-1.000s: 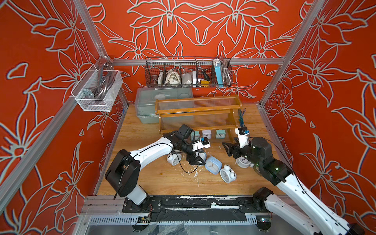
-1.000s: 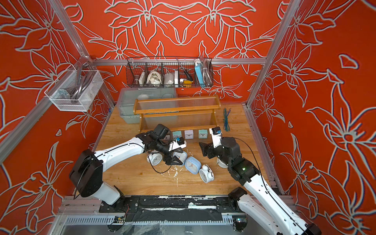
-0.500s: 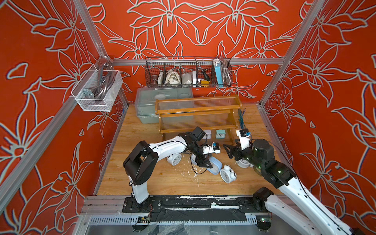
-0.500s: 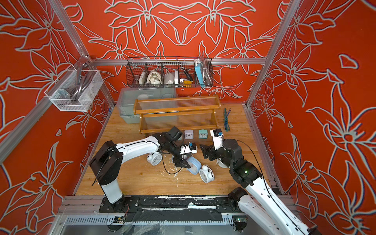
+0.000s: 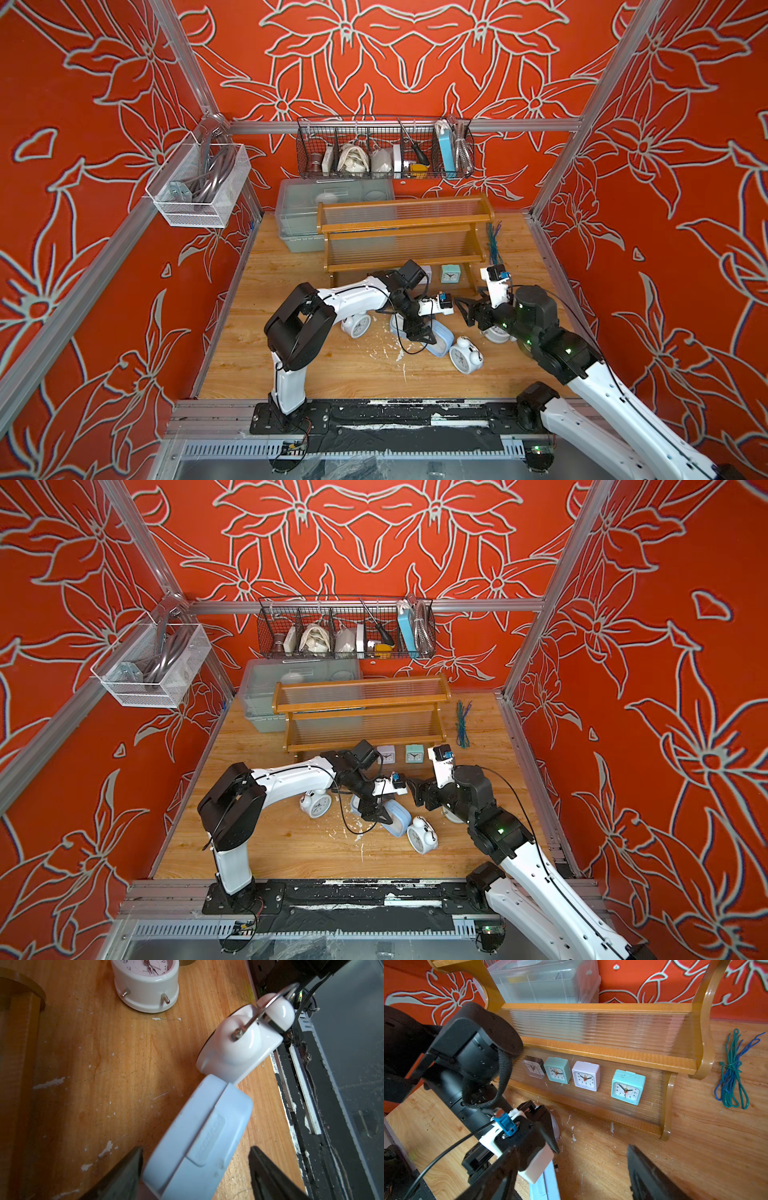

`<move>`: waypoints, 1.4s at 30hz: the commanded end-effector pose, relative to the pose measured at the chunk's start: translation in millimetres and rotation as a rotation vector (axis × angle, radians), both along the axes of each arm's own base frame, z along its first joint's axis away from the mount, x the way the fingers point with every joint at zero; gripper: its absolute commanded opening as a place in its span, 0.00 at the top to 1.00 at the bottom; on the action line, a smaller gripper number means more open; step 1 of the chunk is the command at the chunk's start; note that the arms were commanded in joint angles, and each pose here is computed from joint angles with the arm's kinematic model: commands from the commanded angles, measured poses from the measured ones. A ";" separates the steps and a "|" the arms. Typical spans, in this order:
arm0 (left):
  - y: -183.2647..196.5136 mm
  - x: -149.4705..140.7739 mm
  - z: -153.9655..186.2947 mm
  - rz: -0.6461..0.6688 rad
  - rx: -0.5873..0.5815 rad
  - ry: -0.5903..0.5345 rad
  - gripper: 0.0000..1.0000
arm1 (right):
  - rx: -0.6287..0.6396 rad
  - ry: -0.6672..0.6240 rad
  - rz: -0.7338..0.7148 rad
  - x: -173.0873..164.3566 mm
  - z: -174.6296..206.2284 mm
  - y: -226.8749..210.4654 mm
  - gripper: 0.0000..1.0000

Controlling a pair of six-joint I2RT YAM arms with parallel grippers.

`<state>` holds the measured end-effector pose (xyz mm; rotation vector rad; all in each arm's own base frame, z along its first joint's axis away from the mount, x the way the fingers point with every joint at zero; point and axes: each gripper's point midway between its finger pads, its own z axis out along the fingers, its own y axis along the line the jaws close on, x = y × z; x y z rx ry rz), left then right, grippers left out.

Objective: Place the alarm clocks on the shelf by style
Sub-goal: Pick up the alarm from the center of the board.

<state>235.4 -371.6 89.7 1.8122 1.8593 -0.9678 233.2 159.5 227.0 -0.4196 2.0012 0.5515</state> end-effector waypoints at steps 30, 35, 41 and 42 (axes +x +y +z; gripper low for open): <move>12.7 -30.8 9.9 -0.108 0.006 0.038 0.59 | 0.007 -0.007 0.003 0.8 -9.2 0.8 0.19; 21.4 -38.3 30.3 -0.118 -0.034 0.035 0.66 | 0.015 0.005 0.029 -0.5 -10.1 5.8 0.20; 38.6 -38.0 64.1 -0.090 -0.100 0.029 0.67 | 0.048 0.020 0.095 -5.9 -3.7 17.5 0.19; 42.4 -38.2 69.3 -0.086 -0.110 0.031 0.67 | 0.059 0.025 0.114 -7.6 -2.1 20.9 0.19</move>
